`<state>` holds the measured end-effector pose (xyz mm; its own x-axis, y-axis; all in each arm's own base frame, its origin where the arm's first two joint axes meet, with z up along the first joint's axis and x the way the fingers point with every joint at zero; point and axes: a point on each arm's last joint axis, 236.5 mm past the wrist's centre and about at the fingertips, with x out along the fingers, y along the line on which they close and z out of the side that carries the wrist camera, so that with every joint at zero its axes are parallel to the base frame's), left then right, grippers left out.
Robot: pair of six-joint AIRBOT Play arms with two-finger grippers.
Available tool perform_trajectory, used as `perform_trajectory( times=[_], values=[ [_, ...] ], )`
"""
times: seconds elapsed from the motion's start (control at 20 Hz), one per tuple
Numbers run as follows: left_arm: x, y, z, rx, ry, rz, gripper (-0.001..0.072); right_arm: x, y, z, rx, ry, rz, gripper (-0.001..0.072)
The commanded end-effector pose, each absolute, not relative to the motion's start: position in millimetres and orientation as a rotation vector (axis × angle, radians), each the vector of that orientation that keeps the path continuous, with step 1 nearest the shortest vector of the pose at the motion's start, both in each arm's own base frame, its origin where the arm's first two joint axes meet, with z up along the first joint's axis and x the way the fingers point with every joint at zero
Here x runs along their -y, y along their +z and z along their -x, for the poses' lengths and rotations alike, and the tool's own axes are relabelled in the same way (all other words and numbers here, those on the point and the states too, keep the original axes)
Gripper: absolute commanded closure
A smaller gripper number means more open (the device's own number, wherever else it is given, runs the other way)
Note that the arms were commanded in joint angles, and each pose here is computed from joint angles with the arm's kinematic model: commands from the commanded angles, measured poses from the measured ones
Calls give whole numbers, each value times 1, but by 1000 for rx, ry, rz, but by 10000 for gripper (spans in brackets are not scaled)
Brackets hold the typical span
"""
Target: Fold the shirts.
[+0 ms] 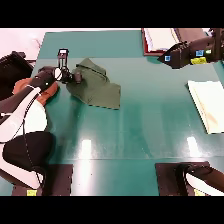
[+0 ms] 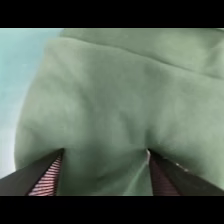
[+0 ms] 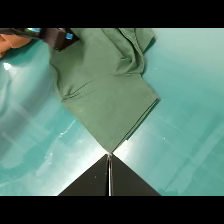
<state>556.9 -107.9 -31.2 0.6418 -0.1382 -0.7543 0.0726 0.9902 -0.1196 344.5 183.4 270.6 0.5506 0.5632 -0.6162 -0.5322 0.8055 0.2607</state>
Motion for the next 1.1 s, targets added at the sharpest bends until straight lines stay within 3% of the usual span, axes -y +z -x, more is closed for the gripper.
perform_trajectory(
  times=[0.0,0.05,0.1,0.15,0.35,0.55,0.75,0.9,1.05],
  values=[
    [110,-45,-563,-862,-116,115,90,-184,272,-346,-739,648,-50,693],
    [110,-42,-563,-857,-117,115,220,-184,272,-346,-737,648,-50,693],
    [110,-39,-564,-864,-117,114,521,-184,272,-346,-736,648,-50,693],
    [111,-33,-564,-876,-119,111,671,-184,272,-346,-737,648,-50,693],
    [116,41,-579,-849,-145,86,683,-184,276,-349,-715,643,-56,693],
    [125,212,-584,-589,-213,84,684,-183,313,-356,-600,633,-58,693],
    [144,382,-505,-263,-339,116,685,-161,378,-362,-414,577,-69,693],
    [205,423,-422,-204,-564,17,684,-138,410,-361,-333,523,-71,693],
    [276,420,-371,-201,-781,-69,684,-123,426,-359,-294,485,-71,693]
  ],
)
